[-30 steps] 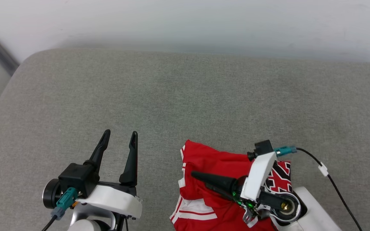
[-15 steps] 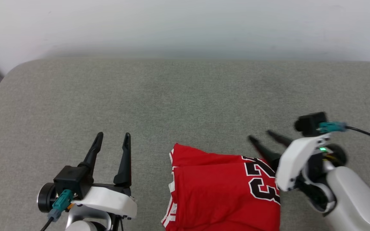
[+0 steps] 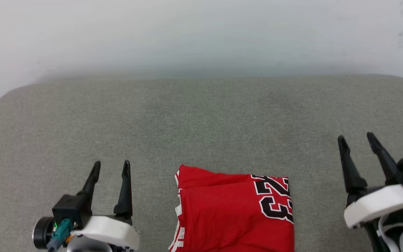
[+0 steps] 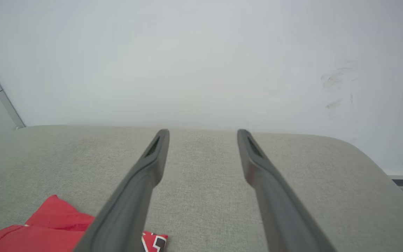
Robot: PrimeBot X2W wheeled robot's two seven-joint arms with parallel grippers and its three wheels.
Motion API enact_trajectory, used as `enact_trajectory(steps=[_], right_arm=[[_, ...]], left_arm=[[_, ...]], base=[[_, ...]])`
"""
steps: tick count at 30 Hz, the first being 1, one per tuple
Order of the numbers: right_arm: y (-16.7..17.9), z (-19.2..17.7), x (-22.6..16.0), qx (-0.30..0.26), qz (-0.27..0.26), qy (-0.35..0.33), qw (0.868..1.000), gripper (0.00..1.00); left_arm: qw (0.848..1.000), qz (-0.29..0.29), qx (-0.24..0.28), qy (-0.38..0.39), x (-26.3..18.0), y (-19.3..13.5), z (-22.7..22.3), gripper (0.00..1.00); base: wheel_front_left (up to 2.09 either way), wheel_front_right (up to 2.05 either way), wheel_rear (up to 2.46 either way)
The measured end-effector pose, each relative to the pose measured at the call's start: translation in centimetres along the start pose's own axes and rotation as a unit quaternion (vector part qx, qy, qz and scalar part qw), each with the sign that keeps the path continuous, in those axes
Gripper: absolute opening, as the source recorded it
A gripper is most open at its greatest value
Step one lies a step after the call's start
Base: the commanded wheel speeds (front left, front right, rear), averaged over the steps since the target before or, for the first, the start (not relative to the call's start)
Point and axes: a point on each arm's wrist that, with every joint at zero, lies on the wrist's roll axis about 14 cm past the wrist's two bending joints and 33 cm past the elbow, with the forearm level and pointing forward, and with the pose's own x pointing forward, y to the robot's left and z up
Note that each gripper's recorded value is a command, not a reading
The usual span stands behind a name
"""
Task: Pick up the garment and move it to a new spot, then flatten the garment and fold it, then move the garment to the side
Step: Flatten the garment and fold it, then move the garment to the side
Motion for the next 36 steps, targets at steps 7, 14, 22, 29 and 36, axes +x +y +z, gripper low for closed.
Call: enact_trajectory(steps=[7, 14, 22, 29, 36], right_arm=[[1.5, 0.5, -3.4, 0.004, -0.002, -0.009, 1.0, 1.0], [1.5, 0.1, -5.5, 0.007, -0.017, 0.0, 1.0, 1.0], [1.4, 0.4, -5.8, 0.008, -0.022, -0.002, 1.0, 1.0], [0.2, -0.6, -6.1, 0.029, -0.041, 0.025, 0.998, 1.0], [-4.4, -6.2, -7.8, 0.118, -0.111, 0.147, 0.976, 1.0]], left_arm=[[1.0, 0.006, 0.003, 0.01, -1.3, 0.4, -0.8, 1.0], [1.0, 0.004, 0.006, 0.017, -1.9, 0.3, -1.4, 1.0], [1.0, 0.0, 0.005, 0.02, -1.6, 0.1, -1.7, 1.0], [1.0, 0.001, 0.003, 0.018, -1.5, 0.1, -1.6, 1.0], [1.0, 0.016, -0.001, 0.012, -1.3, 0.9, -1.3, 1.0]], base=[[0.0, 0.0, 0.0], [0.0, 0.0, 0.0], [0.0, 0.0, 0.0], [0.0, 0.0, 0.0], [0.0, 0.0, 0.0]])
